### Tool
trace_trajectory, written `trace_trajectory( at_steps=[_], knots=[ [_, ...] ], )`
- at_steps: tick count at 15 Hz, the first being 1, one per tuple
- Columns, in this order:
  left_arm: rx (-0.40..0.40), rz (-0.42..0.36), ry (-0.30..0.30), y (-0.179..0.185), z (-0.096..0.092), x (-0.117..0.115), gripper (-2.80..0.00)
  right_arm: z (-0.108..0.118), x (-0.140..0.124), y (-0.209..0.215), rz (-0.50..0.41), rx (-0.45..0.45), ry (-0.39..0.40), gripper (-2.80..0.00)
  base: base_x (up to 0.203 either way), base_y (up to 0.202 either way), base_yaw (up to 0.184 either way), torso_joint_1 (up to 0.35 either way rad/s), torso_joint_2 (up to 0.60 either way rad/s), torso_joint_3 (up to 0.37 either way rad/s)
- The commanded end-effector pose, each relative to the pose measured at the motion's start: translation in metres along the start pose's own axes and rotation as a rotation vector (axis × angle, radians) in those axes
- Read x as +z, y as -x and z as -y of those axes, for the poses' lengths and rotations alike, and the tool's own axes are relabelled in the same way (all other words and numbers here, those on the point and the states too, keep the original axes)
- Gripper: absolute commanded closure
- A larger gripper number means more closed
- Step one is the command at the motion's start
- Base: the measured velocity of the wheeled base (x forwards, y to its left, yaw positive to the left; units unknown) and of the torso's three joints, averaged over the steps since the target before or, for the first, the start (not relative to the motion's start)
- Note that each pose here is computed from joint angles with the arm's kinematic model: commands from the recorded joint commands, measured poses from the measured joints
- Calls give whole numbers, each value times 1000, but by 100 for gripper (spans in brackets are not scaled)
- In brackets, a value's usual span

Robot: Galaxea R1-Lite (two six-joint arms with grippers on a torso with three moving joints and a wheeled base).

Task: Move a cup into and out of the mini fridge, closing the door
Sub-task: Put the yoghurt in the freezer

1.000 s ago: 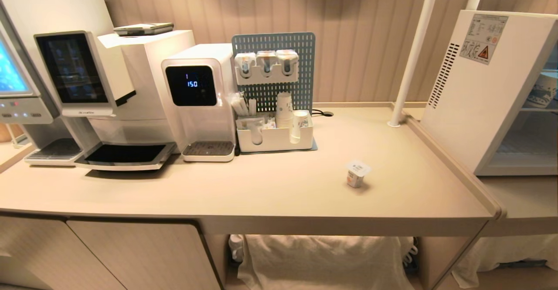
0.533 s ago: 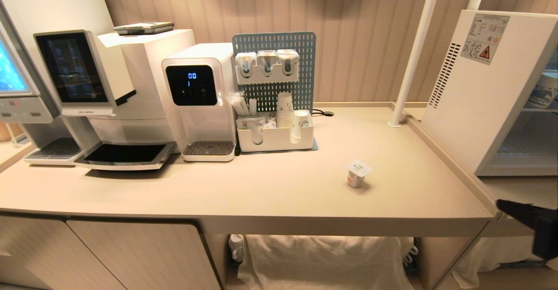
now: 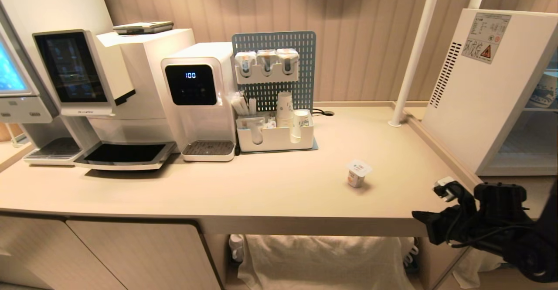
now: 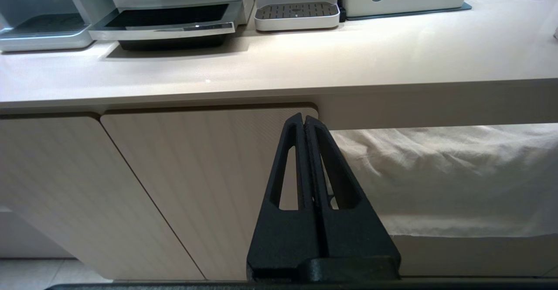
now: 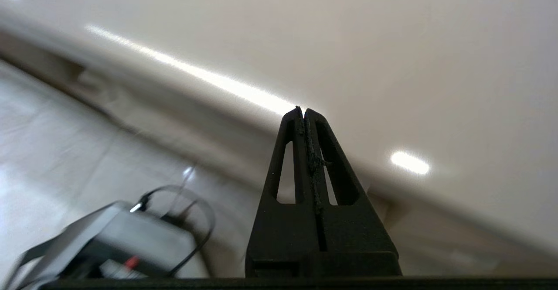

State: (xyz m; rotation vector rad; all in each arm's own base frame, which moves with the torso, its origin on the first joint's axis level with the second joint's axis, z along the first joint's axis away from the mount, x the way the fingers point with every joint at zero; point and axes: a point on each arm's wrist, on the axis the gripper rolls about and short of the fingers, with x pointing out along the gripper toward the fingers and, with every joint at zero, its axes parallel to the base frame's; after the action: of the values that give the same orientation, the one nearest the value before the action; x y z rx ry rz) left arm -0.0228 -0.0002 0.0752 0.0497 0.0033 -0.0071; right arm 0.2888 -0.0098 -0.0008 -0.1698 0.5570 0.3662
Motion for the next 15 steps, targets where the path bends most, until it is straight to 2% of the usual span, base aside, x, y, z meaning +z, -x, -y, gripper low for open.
trace_trajectory(
  at_steps=[1, 3, 4, 6, 7, 8, 9, 15],
  knots=[
    [-1, 0, 1, 0, 0, 0, 0, 0, -26, -53, 63, -13, 66, 0, 0, 0, 0, 0, 0, 0],
    [-1, -1, 1, 0, 0, 0, 0, -15, 0, -77, 205, -16, 179, 0, 0, 0, 0, 0, 0, 0],
    [-1, -1, 2, 0, 0, 0, 0, -18, 6, -80, 233, -23, 200, 0, 0, 0, 0, 0, 0, 0],
    [-2, -1, -2, 0, 0, 0, 0, -16, 37, -87, 314, -47, 232, 0, 0, 0, 0, 0, 0, 0],
    [-4, -1, -6, 0, 0, 0, 0, -17, 47, -88, 304, -44, 233, 0, 0, 0, 0, 0, 0, 0],
    [-4, -1, -6, 0, 0, 0, 0, -18, 48, -91, 289, -41, 230, -218, 0, 0, 0, 0, 0, 0],
    [-4, -1, -4, 0, 0, 0, 0, -18, 44, -95, 262, -31, 220, -280, 0, 0, 0, 0, 0, 0],
    [-2, -1, 2, 0, 0, 0, 0, -23, 39, -90, 222, 8, 209, -280, 0, 0, 0, 0, 0, 0]
  ],
)
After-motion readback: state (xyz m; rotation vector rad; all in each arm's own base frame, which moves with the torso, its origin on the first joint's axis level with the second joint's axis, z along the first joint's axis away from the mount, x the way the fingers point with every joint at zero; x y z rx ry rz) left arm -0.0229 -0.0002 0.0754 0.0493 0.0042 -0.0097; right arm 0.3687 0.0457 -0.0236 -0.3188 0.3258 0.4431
